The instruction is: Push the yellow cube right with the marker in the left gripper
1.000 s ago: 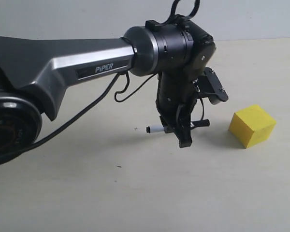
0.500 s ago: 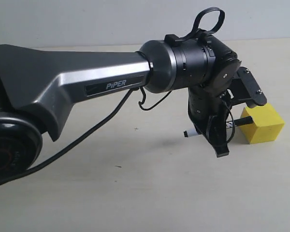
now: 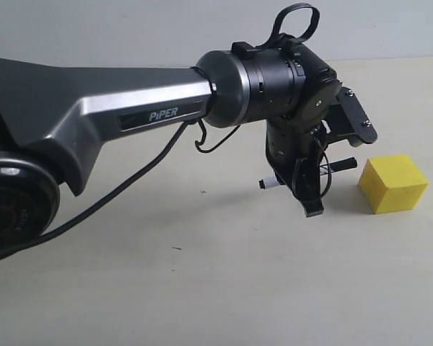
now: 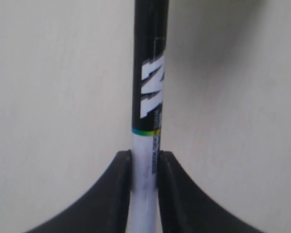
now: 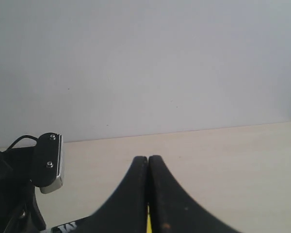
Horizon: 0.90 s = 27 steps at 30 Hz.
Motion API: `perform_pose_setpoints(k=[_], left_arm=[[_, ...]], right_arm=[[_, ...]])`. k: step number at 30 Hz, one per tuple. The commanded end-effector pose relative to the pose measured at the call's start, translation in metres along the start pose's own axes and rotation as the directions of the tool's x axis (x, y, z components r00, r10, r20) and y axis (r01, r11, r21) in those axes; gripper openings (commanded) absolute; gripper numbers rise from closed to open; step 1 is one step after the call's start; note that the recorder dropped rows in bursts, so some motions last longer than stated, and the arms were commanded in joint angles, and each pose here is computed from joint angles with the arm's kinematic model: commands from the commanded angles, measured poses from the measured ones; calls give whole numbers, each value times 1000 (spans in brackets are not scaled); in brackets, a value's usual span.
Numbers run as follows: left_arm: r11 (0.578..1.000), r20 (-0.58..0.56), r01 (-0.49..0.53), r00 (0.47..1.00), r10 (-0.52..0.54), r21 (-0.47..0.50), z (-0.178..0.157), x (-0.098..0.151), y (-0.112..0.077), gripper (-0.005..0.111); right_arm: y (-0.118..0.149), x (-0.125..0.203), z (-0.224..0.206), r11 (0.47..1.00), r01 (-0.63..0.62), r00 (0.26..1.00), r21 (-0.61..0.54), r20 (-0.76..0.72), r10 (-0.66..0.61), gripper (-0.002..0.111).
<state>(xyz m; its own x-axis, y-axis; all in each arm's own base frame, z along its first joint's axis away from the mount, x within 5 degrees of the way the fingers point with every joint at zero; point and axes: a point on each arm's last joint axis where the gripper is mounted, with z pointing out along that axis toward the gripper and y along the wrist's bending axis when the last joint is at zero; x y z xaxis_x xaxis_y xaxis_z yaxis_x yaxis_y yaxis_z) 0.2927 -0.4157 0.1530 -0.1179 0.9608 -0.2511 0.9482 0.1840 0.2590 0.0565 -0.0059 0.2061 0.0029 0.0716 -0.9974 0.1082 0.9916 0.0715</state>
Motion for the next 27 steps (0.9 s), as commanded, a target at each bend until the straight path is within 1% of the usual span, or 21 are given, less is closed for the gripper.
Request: perform_pose_setpoints(k=[1,11,22,27], left_arm=[[1000,-2,0,1000,0,-4,-1,0,-2,0],[1000,-26,12,1000,-12,3,3,2,-3,0],[1000,25,13,1000,-13,-10,3,-3,-2,0],[999,-18,-40,999,40,5,3,1,-4,0]], right_arm=[[0,1,0,1000,0,1000,7,5,0,0],[0,1,0,1000,0,1000,7,5,0,0],[0,1,0,1000,0,1000,7,5,0,0],[-1,1,0,1000,2,1000,8,5,-2,0]])
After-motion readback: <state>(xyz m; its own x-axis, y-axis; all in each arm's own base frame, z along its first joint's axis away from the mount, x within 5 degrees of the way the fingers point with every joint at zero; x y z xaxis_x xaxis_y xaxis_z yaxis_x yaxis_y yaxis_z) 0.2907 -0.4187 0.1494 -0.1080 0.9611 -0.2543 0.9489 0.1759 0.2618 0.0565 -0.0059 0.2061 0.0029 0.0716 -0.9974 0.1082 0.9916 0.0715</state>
